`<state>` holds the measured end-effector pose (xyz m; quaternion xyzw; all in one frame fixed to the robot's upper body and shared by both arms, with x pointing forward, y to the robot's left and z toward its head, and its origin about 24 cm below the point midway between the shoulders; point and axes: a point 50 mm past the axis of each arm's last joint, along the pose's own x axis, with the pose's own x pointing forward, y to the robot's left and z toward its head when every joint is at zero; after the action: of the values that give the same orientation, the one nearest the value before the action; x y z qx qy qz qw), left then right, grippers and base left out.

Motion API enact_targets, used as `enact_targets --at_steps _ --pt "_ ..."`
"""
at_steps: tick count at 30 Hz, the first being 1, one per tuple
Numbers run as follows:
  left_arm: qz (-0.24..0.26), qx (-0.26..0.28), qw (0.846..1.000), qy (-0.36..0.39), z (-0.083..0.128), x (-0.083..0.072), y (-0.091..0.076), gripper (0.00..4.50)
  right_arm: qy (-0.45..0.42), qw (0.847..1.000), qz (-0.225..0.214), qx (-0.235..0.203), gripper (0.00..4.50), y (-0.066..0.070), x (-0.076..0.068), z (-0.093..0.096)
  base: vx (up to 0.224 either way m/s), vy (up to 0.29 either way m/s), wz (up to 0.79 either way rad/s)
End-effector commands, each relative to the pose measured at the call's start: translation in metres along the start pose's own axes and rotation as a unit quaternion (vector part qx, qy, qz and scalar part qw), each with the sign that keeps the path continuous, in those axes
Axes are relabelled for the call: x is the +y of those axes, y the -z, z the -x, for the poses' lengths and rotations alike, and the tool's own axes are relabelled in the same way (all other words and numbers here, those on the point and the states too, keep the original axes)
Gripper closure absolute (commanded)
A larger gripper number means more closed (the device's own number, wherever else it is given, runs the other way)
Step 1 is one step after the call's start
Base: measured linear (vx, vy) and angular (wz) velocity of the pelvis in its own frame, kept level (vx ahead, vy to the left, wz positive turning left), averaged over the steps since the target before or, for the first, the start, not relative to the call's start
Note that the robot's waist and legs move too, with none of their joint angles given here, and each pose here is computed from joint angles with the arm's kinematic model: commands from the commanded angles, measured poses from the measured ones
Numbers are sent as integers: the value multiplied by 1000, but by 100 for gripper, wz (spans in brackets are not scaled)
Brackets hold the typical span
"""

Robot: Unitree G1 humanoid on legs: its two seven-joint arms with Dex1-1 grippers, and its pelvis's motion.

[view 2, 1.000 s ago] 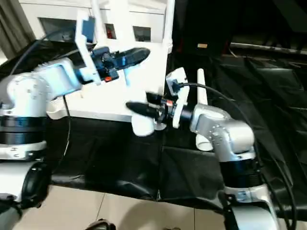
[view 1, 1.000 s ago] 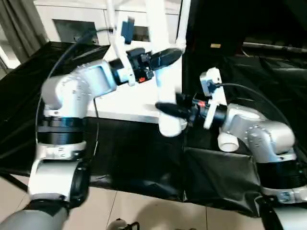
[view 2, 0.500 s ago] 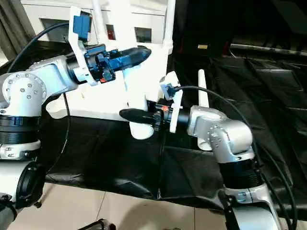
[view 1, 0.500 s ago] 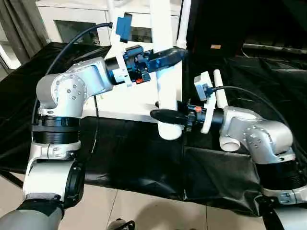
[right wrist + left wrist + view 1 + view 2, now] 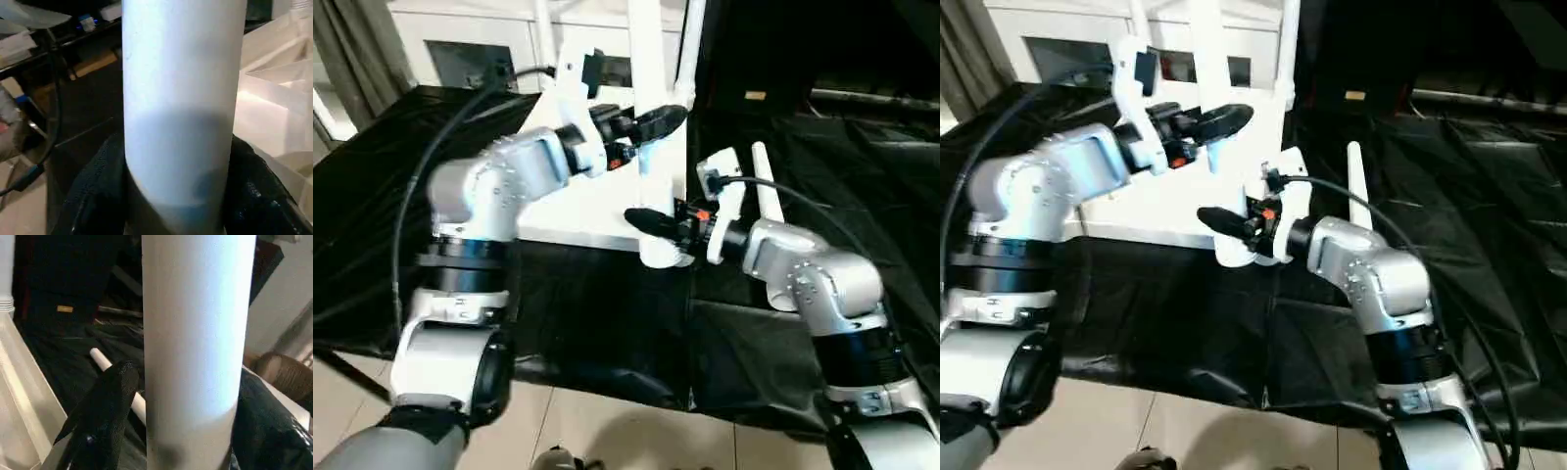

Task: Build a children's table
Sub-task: Pick table leg

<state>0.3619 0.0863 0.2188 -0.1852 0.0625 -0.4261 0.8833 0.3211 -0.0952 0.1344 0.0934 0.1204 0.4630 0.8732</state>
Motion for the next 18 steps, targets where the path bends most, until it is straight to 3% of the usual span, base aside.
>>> enact_targets --at_steps 1,14,15,18 --pt "3 -22 1000 5 2 -2 -11 193 1 1000 14 -20 255 -9 1 0 0 0 0" --pt "-4 -28 999 25 4 -8 -14 264 3 999 40 -16 255 -10 1 0 0 0 0" --pt "-14 -25 999 32 4 -10 -14 266 -1 999 41 -16 185 -11 1 1 0 0 0" --pt "-24 -20 998 47 4 -15 -13 266 -8 999 37 -15 174 -10 1 1 0 0 0"
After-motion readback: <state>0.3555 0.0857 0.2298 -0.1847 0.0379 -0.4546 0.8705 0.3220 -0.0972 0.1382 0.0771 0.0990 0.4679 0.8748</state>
